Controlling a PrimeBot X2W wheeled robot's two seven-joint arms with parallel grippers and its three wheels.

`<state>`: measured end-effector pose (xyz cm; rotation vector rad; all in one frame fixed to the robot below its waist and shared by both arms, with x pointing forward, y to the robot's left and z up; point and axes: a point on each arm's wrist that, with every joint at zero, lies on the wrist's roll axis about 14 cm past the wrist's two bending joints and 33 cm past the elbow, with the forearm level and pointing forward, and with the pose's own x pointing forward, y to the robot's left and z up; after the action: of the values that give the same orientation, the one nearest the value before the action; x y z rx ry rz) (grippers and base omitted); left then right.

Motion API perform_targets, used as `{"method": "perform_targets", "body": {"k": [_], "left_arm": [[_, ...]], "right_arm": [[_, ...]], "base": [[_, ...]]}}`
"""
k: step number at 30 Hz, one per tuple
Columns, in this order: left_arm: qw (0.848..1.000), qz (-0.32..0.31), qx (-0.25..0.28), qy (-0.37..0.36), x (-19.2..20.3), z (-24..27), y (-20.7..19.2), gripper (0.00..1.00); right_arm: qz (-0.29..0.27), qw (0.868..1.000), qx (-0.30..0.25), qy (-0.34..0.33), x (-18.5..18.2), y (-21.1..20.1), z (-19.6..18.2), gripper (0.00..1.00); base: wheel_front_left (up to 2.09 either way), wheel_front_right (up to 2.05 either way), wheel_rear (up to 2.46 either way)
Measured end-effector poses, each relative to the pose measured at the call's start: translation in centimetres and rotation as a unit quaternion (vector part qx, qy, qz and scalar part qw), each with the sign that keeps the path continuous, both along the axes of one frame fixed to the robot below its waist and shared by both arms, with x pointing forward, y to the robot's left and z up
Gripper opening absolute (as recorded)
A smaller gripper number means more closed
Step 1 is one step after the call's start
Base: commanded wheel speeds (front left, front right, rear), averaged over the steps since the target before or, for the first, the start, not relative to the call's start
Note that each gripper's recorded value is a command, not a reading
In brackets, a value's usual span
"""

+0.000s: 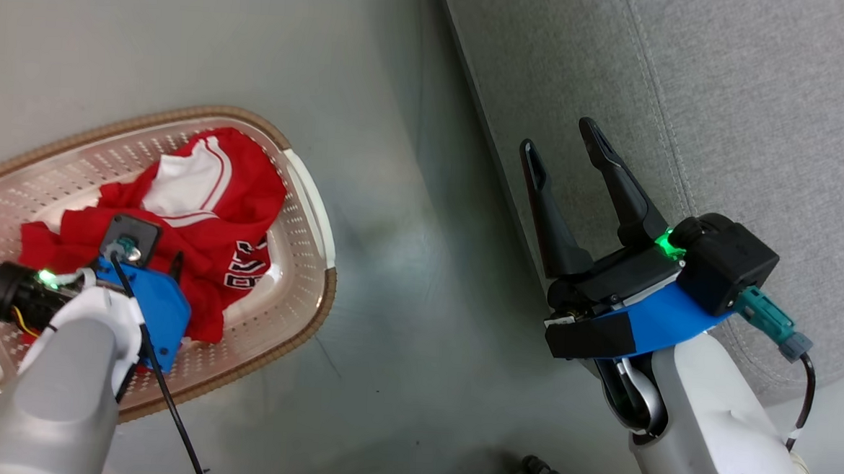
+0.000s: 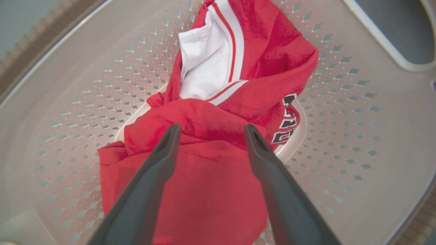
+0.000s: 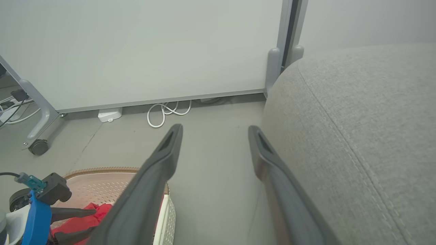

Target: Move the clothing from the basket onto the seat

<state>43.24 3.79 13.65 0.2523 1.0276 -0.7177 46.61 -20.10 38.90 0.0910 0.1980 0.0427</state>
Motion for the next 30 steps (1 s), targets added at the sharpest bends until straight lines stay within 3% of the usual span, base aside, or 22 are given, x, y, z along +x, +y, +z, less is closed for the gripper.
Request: {"method": "perform_targets", "body": {"k": [8,18,29,30], "left_arm": [[0.997,-0.048,0.045,0.047,-0.9,-3.7,0.5,1.0],[0.979,-0.088,0.138,0.122,-3.4,-6.4,3.6,1.0],[0.965,-0.101,0.183,0.159,-4.4,-7.2,4.5,1.0],[0.963,-0.1,0.189,0.163,-4.5,-7.3,4.7,0.53]], "right_arm": [[0.0,1.0,0.006,0.017,0.4,0.0,-1.8,1.0],[0.0,1.0,0.01,0.026,0.7,0.0,-2.9,1.0],[0.003,0.999,0.017,0.027,0.9,0.3,-3.2,1.0],[0.003,0.999,0.017,0.028,0.9,0.3,-3.3,1.0]], "base": [[0.0,0.0,0.0],[0.0,0.0,0.0],[0.0,0.0,0.0],[0.0,0.0,0.0]]}}
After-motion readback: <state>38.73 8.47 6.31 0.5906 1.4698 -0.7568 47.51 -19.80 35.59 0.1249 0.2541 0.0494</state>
